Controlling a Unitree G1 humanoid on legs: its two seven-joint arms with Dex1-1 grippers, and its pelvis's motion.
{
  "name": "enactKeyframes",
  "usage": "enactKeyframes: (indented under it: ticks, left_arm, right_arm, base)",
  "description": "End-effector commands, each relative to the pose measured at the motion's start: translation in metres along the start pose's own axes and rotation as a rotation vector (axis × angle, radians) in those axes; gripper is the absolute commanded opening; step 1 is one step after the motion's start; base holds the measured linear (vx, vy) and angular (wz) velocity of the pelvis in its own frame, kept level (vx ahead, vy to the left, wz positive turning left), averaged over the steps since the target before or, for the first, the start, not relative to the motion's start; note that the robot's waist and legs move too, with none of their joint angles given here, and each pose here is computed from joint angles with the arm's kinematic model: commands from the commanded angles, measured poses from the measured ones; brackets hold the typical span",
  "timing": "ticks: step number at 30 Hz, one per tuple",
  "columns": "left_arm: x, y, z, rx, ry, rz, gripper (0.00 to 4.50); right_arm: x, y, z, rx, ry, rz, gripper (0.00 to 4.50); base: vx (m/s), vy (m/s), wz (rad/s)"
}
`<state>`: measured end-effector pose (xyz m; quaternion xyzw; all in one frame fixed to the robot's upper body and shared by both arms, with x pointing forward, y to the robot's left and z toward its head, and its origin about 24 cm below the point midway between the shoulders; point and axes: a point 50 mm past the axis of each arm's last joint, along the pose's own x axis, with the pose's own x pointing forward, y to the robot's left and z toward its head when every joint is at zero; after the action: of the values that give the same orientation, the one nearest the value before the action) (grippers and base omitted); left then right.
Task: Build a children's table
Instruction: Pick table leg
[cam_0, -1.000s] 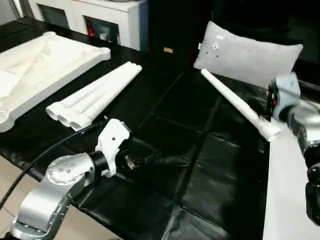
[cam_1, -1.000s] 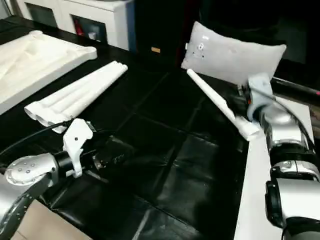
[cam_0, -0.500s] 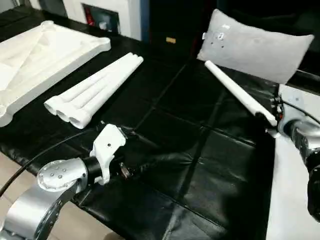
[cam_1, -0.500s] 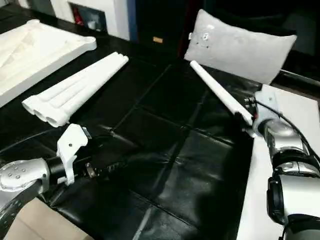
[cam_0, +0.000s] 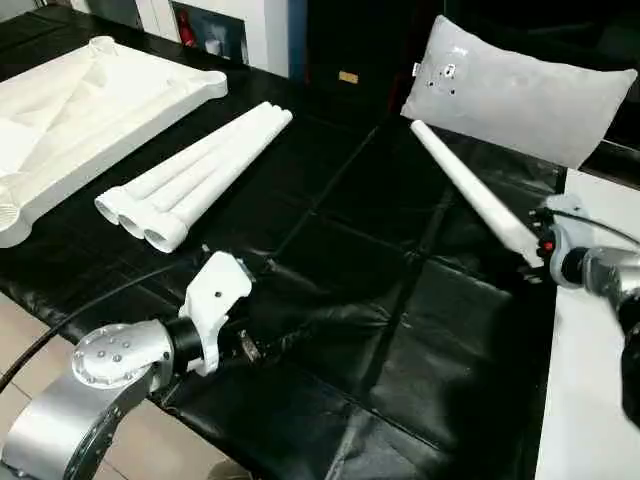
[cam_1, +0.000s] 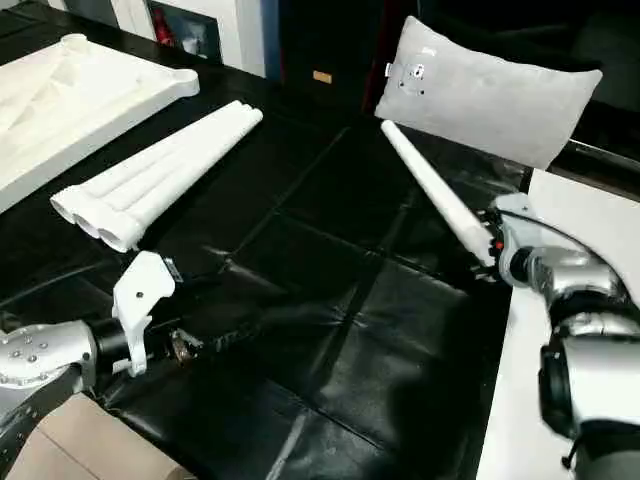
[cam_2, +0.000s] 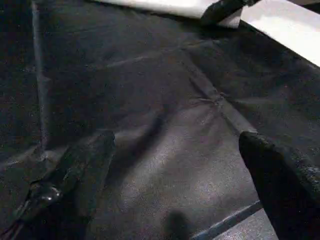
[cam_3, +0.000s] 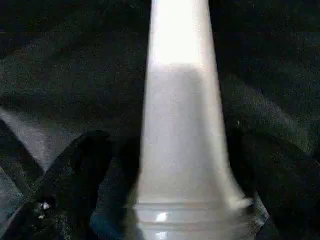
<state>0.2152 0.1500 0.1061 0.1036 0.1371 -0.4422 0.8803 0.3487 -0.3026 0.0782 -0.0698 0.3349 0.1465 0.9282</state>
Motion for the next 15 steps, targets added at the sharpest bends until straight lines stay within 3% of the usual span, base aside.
enactKeyframes:
  ticks: [1, 6, 9, 15]
  left_arm:
    - [0.000, -0.002, 0.002, 0.016, -0.002, -0.014, 4.48]
    - [0.001, -0.003, 0.000, 0.019, 0.002, -0.028, 4.50]
    - [0.001, -0.003, -0.001, 0.021, 0.009, -0.031, 4.50]
    - [0.004, -0.002, -0.003, 0.019, 0.016, -0.036, 4.50]
  right_arm:
    - [-0.002, -0.001, 0.006, -0.016, 0.008, -0.005, 4.50]
    - [0.006, 0.008, 0.001, -0.032, 0.065, 0.005, 4.33]
    - [0.009, 0.009, -0.007, -0.042, 0.105, -0.007, 3.98]
    - [0.011, 0.013, -0.008, -0.015, 0.105, 0.017, 3.48]
  base:
    - [0.000, 0.000, 0.00]
    - [0.000, 0.000, 0.00]
    - [0.000, 0.000, 0.00]
    - [0.000, 0.000, 0.00]
